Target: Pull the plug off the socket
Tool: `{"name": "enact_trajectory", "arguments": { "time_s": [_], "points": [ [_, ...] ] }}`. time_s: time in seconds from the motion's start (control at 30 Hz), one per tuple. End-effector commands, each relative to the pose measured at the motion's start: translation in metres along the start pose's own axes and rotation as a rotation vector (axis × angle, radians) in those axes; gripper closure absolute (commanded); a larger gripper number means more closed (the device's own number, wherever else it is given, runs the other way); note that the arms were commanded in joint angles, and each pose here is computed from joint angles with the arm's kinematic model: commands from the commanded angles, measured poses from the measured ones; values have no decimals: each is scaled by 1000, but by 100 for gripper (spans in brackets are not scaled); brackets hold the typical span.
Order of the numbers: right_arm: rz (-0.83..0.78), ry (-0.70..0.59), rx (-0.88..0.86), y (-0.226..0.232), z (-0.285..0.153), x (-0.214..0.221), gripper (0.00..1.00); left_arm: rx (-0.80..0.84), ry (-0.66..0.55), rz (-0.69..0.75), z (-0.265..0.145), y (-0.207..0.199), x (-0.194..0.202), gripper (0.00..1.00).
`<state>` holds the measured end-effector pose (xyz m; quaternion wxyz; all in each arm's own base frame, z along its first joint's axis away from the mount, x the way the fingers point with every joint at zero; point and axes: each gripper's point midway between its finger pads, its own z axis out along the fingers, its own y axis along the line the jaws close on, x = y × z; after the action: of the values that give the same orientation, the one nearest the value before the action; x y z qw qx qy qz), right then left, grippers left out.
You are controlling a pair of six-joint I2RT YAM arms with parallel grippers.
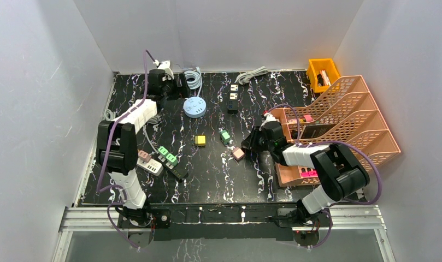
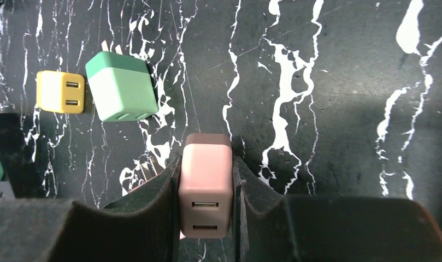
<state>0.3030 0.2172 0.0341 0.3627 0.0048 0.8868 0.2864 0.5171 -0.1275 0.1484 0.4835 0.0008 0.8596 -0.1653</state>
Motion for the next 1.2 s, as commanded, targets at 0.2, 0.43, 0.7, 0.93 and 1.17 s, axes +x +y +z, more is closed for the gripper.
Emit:
{"name": "enact_trajectory", "arguments": {
  "time_s": [0.2,0.43,0.7,0.93,1.17],
  "points": [
    [39,-59,45,-2,-13,-14,18,-13,-67,29,-28,-2,-25,1],
    [22,-337,34,7,-61,-64,2,-10,-88,33,-38,-5,-33,2],
    [-64,-543,-236,64,-95,-107,2,-18,-129,40,-58,-9,-46,2],
    [-242,-441,-273,113,-68,-112,77,-63,-151,45,-77,-4,-54,2],
    [-315,-411,-302,145,-45,-107,100,-105,-186,55,-97,3,-62,2]
  ]
}}
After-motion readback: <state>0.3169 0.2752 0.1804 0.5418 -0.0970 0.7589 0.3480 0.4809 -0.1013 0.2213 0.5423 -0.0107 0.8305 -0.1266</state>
